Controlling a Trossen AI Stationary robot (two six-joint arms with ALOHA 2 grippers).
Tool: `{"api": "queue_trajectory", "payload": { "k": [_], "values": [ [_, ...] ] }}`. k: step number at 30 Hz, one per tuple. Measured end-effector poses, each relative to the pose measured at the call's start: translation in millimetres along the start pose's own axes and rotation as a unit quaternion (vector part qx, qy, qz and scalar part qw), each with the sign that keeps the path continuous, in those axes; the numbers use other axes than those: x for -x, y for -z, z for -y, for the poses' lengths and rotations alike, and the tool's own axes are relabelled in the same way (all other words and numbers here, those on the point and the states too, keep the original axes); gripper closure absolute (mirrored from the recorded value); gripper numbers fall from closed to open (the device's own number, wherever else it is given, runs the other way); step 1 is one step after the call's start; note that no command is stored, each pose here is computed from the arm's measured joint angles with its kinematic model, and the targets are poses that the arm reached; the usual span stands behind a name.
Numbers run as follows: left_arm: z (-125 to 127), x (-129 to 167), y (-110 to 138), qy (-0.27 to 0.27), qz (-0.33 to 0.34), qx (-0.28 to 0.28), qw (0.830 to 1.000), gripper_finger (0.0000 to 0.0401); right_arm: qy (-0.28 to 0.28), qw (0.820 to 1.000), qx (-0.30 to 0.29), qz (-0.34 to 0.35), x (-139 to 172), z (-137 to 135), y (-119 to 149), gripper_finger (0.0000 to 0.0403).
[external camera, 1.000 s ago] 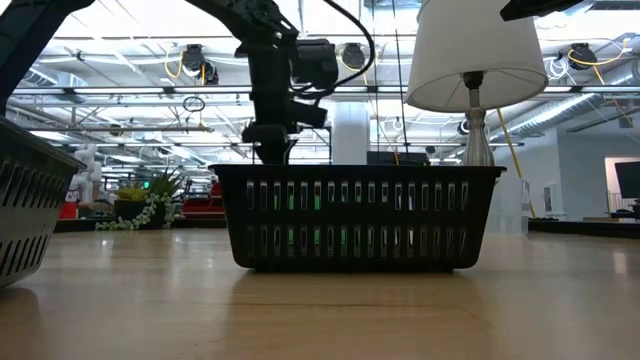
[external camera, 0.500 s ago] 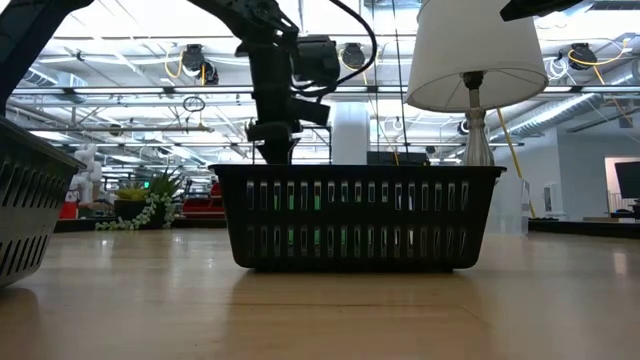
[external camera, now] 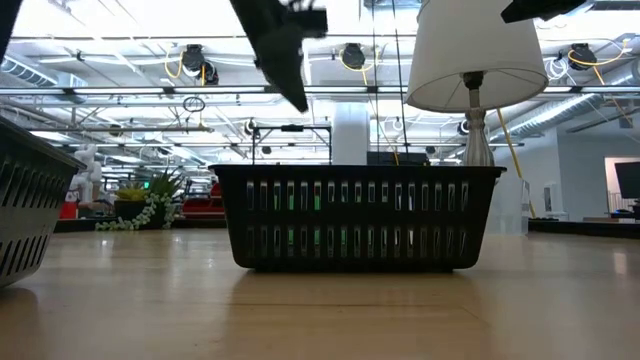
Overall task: Stack baskets by color
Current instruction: Stack the right black bin on top of the middle black bin
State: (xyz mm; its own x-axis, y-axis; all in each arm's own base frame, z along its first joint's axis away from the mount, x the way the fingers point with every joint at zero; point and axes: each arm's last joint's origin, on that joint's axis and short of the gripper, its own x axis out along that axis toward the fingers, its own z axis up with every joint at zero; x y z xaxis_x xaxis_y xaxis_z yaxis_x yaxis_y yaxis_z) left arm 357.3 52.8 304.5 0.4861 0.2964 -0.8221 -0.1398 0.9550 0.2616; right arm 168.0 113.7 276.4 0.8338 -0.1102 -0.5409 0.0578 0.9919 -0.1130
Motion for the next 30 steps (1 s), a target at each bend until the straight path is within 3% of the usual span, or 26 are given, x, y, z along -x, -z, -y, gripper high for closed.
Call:
{"api": "queue_trajectory", "payload": {
  "k": [7, 15, 21, 30],
  "values": [
    [42, 27, 23, 0.017, 0.078, 0.004, 0.997, 0.0295, -0.078, 0.996, -0.027, -0.039, -3, -8, 3, 0.0287],
    [85, 34, 56, 0.048, 0.101, -0.015, 0.994, 0.0295, -0.161, 0.978, -0.045, -0.122, -10, -29, 15, 0.0287],
    [100, 38, 62, 0.035, 0.104, -0.03, 0.994, 0.0295, -0.209, 0.955, -0.065, -0.202, -10, -43, 28, 0.0287],
    [105, 40, 60, 0.019, 0.12, -0.031, 0.992, 0.0295, -0.243, 0.93, -0.027, -0.274, 7, -66, 51, 0.0287]
  ]
}}
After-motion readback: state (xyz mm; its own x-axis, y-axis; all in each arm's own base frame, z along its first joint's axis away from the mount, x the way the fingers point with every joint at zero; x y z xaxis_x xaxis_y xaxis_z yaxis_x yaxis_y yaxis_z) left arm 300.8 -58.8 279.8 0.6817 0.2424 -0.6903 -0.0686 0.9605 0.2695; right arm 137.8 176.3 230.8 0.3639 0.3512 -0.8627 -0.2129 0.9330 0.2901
